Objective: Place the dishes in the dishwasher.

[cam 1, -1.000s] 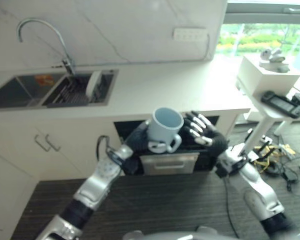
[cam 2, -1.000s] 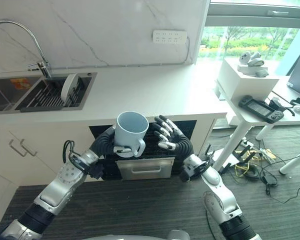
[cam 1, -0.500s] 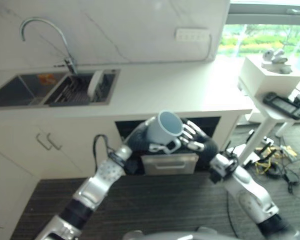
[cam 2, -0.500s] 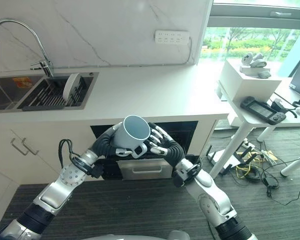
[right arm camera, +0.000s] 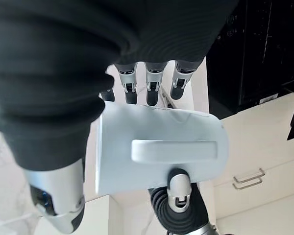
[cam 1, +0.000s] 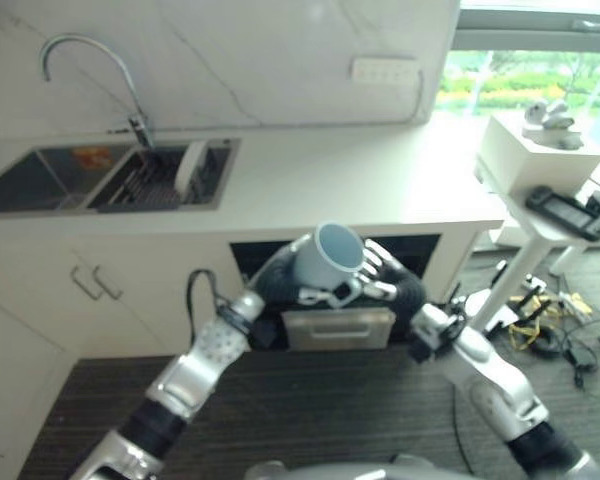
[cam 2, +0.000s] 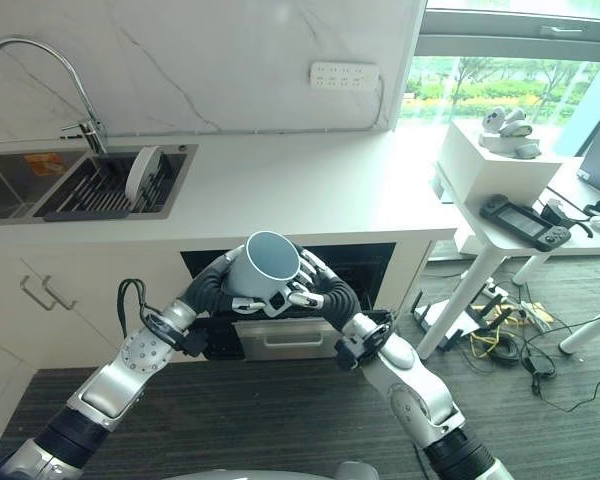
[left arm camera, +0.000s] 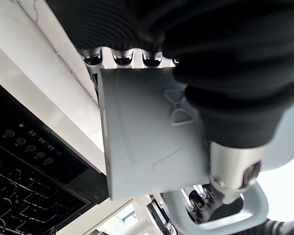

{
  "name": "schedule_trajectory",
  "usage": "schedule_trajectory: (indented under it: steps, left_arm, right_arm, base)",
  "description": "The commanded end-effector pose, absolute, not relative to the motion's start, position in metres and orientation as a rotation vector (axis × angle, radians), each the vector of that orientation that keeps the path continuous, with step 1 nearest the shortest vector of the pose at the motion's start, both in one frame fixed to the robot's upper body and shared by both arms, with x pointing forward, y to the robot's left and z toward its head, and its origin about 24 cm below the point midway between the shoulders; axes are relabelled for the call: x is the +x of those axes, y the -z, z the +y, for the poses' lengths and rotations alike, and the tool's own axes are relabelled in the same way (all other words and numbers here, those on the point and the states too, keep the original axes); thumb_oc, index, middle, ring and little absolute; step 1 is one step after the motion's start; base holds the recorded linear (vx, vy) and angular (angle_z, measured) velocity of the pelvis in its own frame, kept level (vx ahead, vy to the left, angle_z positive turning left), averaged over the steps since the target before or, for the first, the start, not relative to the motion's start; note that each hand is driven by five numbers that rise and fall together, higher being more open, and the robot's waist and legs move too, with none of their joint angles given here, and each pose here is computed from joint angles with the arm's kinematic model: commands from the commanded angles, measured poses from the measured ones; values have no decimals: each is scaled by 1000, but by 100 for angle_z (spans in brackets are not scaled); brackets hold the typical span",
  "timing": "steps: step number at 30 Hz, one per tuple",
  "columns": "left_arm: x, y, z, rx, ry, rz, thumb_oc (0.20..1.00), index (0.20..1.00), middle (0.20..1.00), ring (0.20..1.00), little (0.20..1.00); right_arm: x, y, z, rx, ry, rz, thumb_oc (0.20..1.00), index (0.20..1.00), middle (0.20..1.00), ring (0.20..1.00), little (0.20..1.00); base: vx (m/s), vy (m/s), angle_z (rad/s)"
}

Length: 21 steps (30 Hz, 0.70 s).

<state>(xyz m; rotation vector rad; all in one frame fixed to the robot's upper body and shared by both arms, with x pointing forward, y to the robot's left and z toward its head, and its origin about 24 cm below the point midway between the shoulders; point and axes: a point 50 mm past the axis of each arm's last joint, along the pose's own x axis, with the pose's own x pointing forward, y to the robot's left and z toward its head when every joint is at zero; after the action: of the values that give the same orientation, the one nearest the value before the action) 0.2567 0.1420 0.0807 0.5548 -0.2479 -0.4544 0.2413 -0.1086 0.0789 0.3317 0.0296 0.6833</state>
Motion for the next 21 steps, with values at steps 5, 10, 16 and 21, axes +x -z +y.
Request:
schedule_trajectory:
  steps: [5, 10, 16, 21]
  left_arm:
    - [261, -111, 120, 601, 512, -416, 200, 200, 200, 200, 200]
    - [262, -111, 117, 605, 528, -416, 200, 200, 200, 200, 200]
    - [261, -109, 114, 612, 547, -417, 200, 200, 200, 200, 200]
    - [261, -112, 112, 620, 552, -421, 200, 200, 200, 200, 200]
  right_arm:
    - [251, -121, -98, 245, -687, -199, 1000, 1000, 1000, 1000, 1000]
    - [255, -122, -95, 196, -677, -196, 1000, 1000, 1000, 1000, 1000]
    - [257, -121, -91, 121, -660, -200, 1000, 1000, 1000, 1000, 1000]
    - [258, -119, -88, 130, -681, -169, 1000, 1000, 1000, 1000, 1000]
  base:
    - [0, 0, 0]
    - [0, 0, 0]
    - [0, 0, 0]
    - [0, 0, 0]
